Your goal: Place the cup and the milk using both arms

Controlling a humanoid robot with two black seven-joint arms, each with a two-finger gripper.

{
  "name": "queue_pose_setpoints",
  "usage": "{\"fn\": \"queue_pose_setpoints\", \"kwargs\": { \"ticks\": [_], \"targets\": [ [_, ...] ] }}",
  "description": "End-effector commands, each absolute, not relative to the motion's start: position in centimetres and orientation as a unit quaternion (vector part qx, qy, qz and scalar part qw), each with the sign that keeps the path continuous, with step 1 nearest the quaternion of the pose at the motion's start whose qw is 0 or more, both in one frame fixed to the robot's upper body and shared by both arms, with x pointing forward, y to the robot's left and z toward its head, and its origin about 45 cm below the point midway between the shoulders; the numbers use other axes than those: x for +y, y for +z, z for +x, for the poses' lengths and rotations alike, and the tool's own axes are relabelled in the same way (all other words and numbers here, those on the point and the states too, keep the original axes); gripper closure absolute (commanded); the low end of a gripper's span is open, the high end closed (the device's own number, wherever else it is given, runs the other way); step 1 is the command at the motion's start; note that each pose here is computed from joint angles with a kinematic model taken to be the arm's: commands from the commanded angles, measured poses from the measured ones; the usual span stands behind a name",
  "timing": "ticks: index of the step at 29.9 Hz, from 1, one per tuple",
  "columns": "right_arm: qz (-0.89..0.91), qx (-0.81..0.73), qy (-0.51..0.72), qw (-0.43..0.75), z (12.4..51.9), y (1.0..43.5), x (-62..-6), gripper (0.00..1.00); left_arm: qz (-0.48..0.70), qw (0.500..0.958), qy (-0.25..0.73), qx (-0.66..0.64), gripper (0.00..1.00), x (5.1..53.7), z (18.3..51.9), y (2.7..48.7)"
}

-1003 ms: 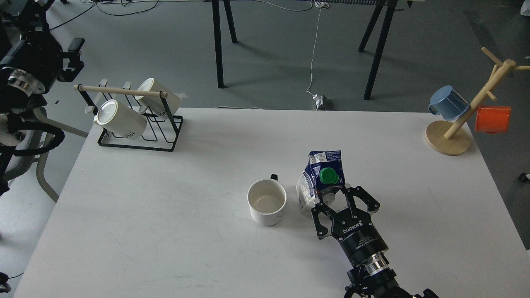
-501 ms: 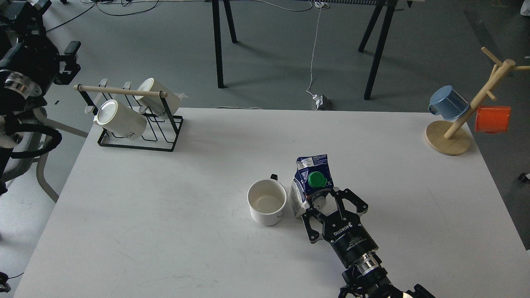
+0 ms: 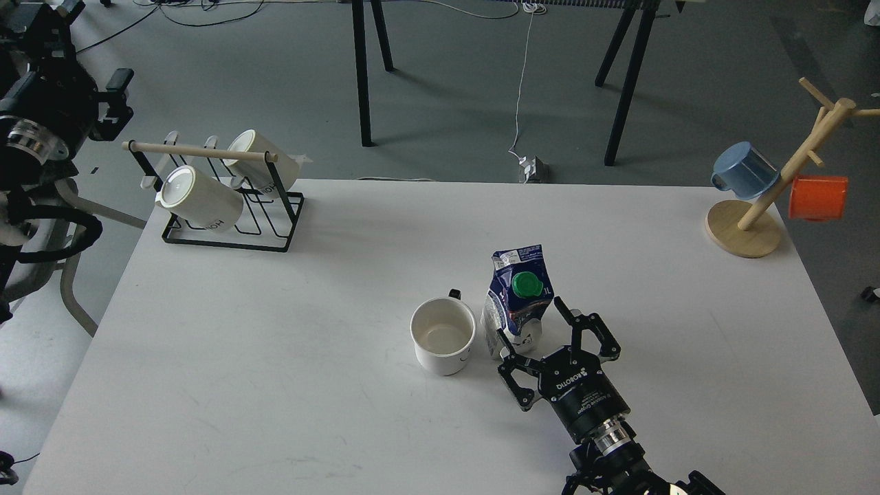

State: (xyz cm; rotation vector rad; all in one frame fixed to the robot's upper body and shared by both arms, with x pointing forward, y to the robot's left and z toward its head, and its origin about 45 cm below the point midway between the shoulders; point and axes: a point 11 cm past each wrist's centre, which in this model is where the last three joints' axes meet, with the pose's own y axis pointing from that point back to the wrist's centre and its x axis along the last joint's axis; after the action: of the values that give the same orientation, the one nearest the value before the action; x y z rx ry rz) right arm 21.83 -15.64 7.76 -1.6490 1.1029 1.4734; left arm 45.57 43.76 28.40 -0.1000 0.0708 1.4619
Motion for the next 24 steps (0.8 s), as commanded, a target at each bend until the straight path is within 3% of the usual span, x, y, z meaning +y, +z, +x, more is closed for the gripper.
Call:
{"fn": "queue_pose_setpoints", "kwargs": {
  "ticks": [1,11,17,21,24],
  "targets": [
    [-0.629,0.418,0.565,0.332,21.5,7.9,-15.5,0.05,-0.046,0.743,0.667,0.032,0.00,43.8,45.6,28.4],
    [-0.606,0.408,0.581,0.357,18.3,9.2,-15.1,0.03,-0.047,0.743,0.667,0.032,0.00,43.8,45.6,28.4],
    [-0.629,0.453,0.531,0.342,17.2,11.0,-22.1,0.03,-0.063,0.750,0.658,0.040,0.00,43.7,45.6,29.1],
    [-0.659,0.496,0.454,0.336,19.5,13.7,-28.5,0.03,-0.094,0.745,0.658,0.056,0.00,43.8,45.6,29.2],
    [-0.693,0.505,0.381,0.345,23.3,17.3,-31.9,0.03,-0.120,0.740,0.659,0.071,0.01,43.8,45.6,29.3]
  ]
}}
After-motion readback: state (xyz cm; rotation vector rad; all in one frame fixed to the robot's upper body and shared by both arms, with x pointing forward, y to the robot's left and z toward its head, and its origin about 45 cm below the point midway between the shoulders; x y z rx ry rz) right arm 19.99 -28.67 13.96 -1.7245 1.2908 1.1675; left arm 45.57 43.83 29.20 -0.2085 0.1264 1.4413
